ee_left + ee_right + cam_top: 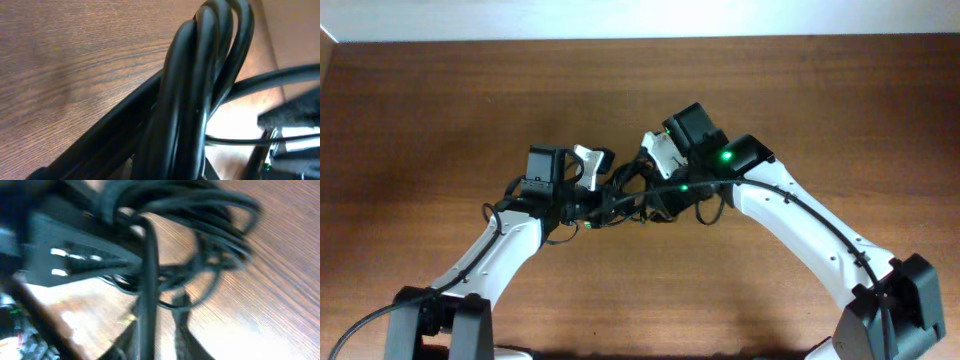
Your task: Untangle cables
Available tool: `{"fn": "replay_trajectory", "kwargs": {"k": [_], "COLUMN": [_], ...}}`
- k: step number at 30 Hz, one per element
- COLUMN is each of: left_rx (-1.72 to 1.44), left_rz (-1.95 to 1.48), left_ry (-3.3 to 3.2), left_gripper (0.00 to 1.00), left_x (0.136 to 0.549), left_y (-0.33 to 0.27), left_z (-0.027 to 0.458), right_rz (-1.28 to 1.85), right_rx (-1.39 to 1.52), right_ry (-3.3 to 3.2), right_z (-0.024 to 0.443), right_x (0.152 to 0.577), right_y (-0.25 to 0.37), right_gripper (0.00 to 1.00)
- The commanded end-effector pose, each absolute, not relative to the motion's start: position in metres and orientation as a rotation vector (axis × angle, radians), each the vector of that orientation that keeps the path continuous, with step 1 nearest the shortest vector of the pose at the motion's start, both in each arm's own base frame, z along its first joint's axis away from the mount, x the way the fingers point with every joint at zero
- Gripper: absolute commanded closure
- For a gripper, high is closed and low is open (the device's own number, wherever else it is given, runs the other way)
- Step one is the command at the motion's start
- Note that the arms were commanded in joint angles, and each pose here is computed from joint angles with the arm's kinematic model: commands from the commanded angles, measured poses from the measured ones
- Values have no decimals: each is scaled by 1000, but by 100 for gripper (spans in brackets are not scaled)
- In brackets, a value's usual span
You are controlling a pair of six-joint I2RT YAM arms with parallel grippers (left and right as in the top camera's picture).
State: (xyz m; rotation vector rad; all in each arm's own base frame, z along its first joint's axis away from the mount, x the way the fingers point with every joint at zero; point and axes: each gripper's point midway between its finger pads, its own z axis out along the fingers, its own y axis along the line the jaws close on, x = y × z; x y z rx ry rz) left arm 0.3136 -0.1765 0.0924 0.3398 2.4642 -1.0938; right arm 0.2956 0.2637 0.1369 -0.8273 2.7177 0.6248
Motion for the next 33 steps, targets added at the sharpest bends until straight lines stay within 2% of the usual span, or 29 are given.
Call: {"fn": "replay_trajectory", "kwargs": {"k": [1, 2, 5, 7, 9, 11, 13, 14, 15, 16, 17, 19, 20, 22, 24, 26, 30, 33], "left_rx": [448, 469, 530, 922, 1094, 1086, 1092, 1123, 1132, 1108, 1109, 1081, 1012, 1016, 1047, 1048, 1002, 1115], "left_rz": [-1098, -1091, -1107, -1350, -1391, -1195, -1294, -1367, -1379, -1366, -1344, -1222, -1101, -1096, -1097, -1085, -1106, -1196], "left_ry": [2404, 2397, 2364, 1995, 1788, 1946, 1853, 1713, 1670, 1675, 1655, 1654, 1682, 1584, 1494, 1475, 1529, 1475], "left_gripper": [100, 100, 100, 100, 100, 100, 100, 100, 100, 100, 100, 100, 100, 100, 100, 100, 100, 100], "left_x": [314, 314, 311, 279, 261, 275, 269, 263, 261, 262, 260, 256, 254, 223, 187, 174, 174, 146], "left_y": [-181, -181, -184, -210, -214, -204, -211, -216, -217, -217, -217, -220, -220, -224, -222, -218, -216, -233], "left_z": [101, 101, 104, 142, 154, 126, 142, 165, 175, 188, 201, 233, 256, 296, 323, 330, 328, 328], "right_rz": [251, 156, 146, 164, 191, 221, 300, 327, 325, 343, 359, 371, 428, 593, 659, 675, 752, 780], "right_rx": [-569, -409, -258, -278, -282, -273, -281, -291, -292, -312, -360, -367, -497, -814, -942, -981, -1115, -1148], "right_ry": [2816, 2855, 2846, 2759, 2688, 2616, 2550, 2548, 2555, 2563, 2548, 2523, 2485, 2348, 2228, 2142, 1925, 1878], "right_z": [128, 126, 141, 177, 214, 249, 272, 277, 277, 277, 280, 285, 290, 301, 315, 328, 355, 360], "right_x": [315, 320, 328, 322, 300, 269, 248, 235, 231, 225, 222, 219, 211, 193, 181, 169, 132, 124], "right_y": [215, 192, 164, 151, 140, 126, 124, 121, 120, 120, 123, 122, 132, 159, 169, 168, 171, 173], "right_gripper": [32, 28, 25, 24, 21, 21, 20, 21, 28, 36, 36, 32, 29, 28, 28, 28, 28, 28]}}
